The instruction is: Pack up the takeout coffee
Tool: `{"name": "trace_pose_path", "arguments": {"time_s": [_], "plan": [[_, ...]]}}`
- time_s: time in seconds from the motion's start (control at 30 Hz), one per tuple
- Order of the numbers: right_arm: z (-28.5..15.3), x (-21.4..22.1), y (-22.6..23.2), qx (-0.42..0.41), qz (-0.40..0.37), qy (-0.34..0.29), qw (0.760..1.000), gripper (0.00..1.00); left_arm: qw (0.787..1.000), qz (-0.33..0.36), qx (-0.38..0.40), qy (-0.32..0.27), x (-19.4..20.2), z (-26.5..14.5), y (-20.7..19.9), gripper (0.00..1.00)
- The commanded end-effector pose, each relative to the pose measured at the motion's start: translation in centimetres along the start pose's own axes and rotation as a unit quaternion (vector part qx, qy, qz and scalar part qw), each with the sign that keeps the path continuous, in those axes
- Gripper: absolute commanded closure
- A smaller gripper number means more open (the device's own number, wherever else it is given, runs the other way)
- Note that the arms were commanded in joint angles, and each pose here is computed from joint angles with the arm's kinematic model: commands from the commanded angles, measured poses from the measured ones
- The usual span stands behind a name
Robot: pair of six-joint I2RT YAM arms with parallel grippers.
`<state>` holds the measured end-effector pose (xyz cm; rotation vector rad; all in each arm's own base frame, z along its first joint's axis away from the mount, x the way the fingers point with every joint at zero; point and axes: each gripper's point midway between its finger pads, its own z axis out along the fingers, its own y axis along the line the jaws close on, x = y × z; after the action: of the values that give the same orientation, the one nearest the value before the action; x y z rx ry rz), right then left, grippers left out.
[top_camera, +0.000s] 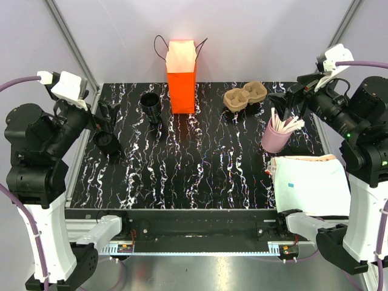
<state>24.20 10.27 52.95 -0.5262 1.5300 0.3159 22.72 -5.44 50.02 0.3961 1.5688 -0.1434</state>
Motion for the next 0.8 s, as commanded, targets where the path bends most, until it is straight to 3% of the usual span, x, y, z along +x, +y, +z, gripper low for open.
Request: {"name": "trace_pose_path", "arguments": {"time_s": [0.0,0.23,0.5,0.77], "plan": [[0.4,-0.5,0.1,-0.006,0.002,-0.013,1.000,0.00,1.000,0.011,-0.002,-0.014,-0.7,0.7,0.4,0.01],[1.3,1.2,2.0,-0.079,-0.051,0.005,0.996,0.00,1.000,0.010,0.020,0.000,0.8,1.8,-0.2,0.01],[5.2,3.3,-0.9,-0.026,-0.037,0.021,0.999,0.00,0.999,0.022,0.029,0.030,4.0,3.9,0.0,0.01],[10.7,7.1,-4.6,0.038,-0.007,0.068,0.997,0.00,0.995,0.024,0.052,0.082,9.8,6.0,-0.5,0.01]]}}
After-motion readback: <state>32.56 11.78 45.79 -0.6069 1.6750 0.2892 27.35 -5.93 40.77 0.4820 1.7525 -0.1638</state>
